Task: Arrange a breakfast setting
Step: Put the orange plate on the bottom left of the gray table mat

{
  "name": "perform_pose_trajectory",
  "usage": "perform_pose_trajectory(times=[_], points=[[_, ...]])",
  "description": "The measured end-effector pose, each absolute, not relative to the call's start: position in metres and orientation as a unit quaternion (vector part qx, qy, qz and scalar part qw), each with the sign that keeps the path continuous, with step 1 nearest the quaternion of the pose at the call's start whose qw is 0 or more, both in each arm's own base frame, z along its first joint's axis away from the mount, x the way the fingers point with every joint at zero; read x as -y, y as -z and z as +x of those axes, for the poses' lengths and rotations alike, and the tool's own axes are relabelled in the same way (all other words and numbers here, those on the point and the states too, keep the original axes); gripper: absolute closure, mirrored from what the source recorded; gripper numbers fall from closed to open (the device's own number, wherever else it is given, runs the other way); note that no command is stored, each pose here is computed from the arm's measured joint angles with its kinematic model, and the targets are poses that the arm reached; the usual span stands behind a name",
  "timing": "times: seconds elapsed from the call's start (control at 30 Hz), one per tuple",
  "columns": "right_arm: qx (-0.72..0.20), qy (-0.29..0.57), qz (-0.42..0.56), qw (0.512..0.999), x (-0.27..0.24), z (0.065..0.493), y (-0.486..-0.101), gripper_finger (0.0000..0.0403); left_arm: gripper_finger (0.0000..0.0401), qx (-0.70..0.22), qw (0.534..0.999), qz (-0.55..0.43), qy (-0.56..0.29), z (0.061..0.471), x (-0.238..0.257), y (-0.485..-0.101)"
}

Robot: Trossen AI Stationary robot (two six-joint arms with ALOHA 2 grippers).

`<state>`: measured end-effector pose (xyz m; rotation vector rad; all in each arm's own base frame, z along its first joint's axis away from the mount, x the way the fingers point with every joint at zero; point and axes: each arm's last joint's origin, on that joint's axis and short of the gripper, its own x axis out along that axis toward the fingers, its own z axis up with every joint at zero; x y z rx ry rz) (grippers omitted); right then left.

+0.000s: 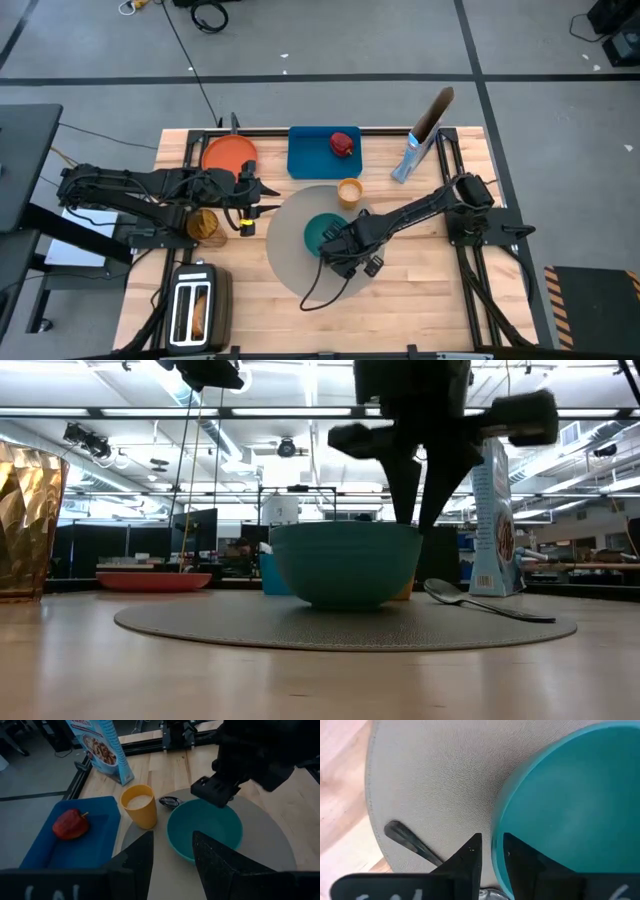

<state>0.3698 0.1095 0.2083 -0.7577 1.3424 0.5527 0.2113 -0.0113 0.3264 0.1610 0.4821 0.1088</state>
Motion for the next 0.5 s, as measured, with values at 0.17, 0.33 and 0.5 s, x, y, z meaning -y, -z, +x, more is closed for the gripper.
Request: perform_pose_trajectory(times=[0.17,0.33,0.5], points=[[-0.578,-0.210,-0.350,0.707,-0.112,0.361,-0.232,0.0313,0.0257,-0.238,0.966,0.080,-0.054,0.211,0.011,-0.326],[-0.552,-0.144,-0.322,0.755,-0.107,0.347,-0.268,0.0315,0.0257,-0.240,0.966,0.077,-0.054,0.211,0.011,-0.326],[-0.530,-0.084,-0.243,0.808,-0.091,0.329,-0.304,0.0316,0.0257,-0.250,0.964,0.075,-0.053,0.210,0.011,-0.324]])
